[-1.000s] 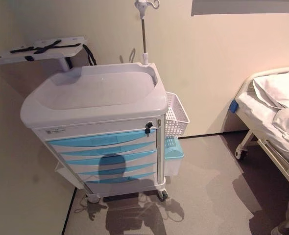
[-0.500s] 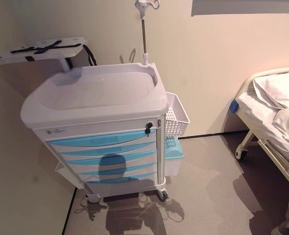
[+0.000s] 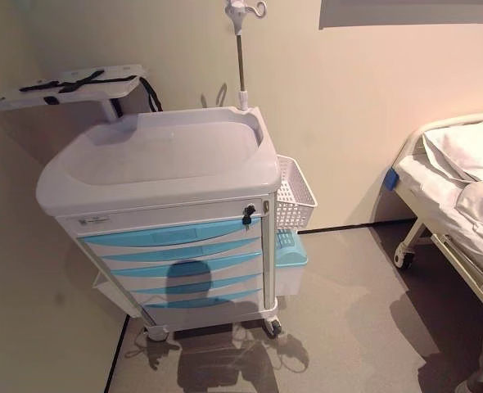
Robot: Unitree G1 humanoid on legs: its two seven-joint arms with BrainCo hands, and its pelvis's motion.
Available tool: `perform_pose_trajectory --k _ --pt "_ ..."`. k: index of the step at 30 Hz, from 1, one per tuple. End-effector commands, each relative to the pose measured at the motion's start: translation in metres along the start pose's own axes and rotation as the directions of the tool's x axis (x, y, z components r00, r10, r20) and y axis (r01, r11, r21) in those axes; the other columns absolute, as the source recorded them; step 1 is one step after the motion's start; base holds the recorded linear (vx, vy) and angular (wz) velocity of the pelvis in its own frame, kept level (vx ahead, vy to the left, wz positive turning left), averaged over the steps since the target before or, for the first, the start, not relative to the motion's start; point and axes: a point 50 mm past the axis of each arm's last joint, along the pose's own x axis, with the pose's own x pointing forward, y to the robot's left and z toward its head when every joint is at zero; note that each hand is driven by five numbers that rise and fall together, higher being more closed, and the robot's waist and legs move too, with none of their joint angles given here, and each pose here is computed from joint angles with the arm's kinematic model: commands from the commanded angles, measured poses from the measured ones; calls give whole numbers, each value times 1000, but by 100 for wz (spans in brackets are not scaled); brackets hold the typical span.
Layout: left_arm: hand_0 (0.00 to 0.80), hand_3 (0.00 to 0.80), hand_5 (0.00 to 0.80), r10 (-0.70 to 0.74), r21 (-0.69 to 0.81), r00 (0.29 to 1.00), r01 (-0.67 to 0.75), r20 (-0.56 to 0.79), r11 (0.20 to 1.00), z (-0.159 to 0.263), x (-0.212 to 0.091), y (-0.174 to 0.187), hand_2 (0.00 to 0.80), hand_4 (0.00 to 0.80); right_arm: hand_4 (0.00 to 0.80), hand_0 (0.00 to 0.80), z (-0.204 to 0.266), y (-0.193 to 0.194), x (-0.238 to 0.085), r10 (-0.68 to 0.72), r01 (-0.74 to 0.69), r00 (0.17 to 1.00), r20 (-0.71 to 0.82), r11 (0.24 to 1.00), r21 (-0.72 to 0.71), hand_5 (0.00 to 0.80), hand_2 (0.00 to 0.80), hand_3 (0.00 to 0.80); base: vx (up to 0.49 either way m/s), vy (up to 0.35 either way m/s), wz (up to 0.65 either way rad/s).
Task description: Open the drawer and pick up the medicine
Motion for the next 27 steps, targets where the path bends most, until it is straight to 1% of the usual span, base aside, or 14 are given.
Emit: perform_pose_trajectory --k 1,7,10,12,14,15,16,17,19,20,21,24,26,27 --pt "0 0 0 36 -13 998 -36 41 999 18 2 11 0 0 0 0 12 10 2 20 -20 1000 16 1000 -3 0 0 0 0 0 0" --pt "0 0 0 63 -44 996 -61 66 997 26 1 18 0 0 0 0 10 9 2 20 -19 1000 14 1000 -9 0 0 0 23 4 3" --pt "0 0 0 86 -87 989 -76 122 993 44 1 22 0 0 0 0 22 4 2 0 1 999 47 1000 -7 0 0 0 -193 13 2" --pt "0 0 0 114 -133 974 -89 197 987 71 0 27 0 0 0 0 42 -3 2 -30 31 995 96 999 -7 0 0 0 -378 22 -2" --pt "0 0 0 114 -133 974 -89 197 987 71 0 27 0 0 0 0 42 -3 2 -30 31 995 96 999 -7 0 0 0 -149 12 -2" --pt "0 0 0 130 -159 960 -92 250 983 89 -2 30 0 0 0 0 48 -9 2 -52 53 993 108 999 -5 0 0 0 -183 11 3" --pt "0 0 0 130 -159 959 -92 250 983 89 -2 30 0 0 0 0 48 -9 2 -52 53 993 108 999 -5 0 0 0 -256 26 1" --pt "0 0 0 133 -174 946 -84 294 981 102 -4 31 0 0 0 0 47 -11 2 -62 64 993 103 998 -11 0 0 0 -74 15 -1" --pt "0 0 0 133 -184 937 -76 323 980 110 -6 30 0 0 0 0 48 -13 2 -68 70 992 105 997 -11 0 0 0 -144 19 -1" --pt "0 0 0 137 -198 916 -65 376 978 127 -10 30 0 0 0 0 55 -15 2 -81 82 989 122 997 -8 0 0 0 -166 21 3" --pt "0 0 0 137 -198 916 -65 377 978 127 -10 30 0 0 0 0 55 -15 2 -81 82 989 122 997 -8 0 0 0 -180 33 2" --pt "0 0 0 143 -239 865 -28 481 971 157 -19 28 0 0 0 0 68 -18 1 -94 95 982 163 995 2 0 0 0 -93 27 -2" --pt "0 0 0 146 -263 833 0 533 965 172 -25 26 0 0 0 0 75 -18 0 -100 100 978 184 995 10 0 0 0 -72 20 -9" --pt "0 0 0 146 -263 833 0 533 965 172 -25 26 0 0 0 0 75 -18 0 -100 100 978 184 995 10 0 0 0 -72 13 -6"
